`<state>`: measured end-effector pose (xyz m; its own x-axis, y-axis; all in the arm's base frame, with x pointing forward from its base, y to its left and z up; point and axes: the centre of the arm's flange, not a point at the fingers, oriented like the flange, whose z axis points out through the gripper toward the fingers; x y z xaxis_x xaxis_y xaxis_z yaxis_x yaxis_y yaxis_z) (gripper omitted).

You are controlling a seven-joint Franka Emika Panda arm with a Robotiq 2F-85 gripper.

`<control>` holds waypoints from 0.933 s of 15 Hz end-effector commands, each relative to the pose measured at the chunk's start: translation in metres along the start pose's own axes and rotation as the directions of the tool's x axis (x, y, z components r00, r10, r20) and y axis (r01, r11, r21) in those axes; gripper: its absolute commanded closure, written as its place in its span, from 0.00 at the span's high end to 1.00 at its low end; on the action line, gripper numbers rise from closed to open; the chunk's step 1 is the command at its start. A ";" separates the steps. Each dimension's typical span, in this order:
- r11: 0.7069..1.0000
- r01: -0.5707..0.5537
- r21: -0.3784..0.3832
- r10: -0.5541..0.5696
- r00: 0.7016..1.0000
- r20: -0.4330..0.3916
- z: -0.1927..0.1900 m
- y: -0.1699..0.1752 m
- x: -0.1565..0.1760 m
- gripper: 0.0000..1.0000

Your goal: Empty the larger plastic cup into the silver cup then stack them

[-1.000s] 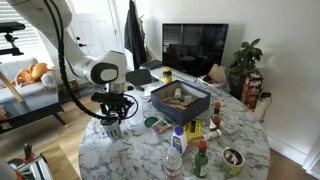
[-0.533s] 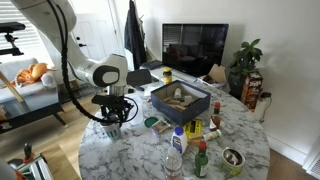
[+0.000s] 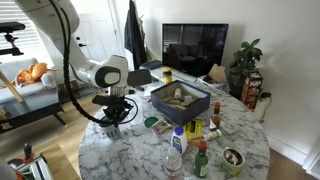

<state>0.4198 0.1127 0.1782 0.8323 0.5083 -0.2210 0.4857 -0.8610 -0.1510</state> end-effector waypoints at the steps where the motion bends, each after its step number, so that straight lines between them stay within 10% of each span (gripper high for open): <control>1: 0.999 -0.029 -0.027 0.030 0.999 0.027 -0.009 0.000 0.001 0.00; 7: 0.999 -0.028 -0.040 0.030 0.999 0.043 -0.063 0.002 -0.028 0.01; 14: 0.972 -0.234 0.010 0.234 0.963 -0.133 -0.181 0.014 -0.058 0.01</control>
<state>0.4318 0.0776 0.3181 0.9128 0.3742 -0.1634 0.3649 -0.9272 -0.0846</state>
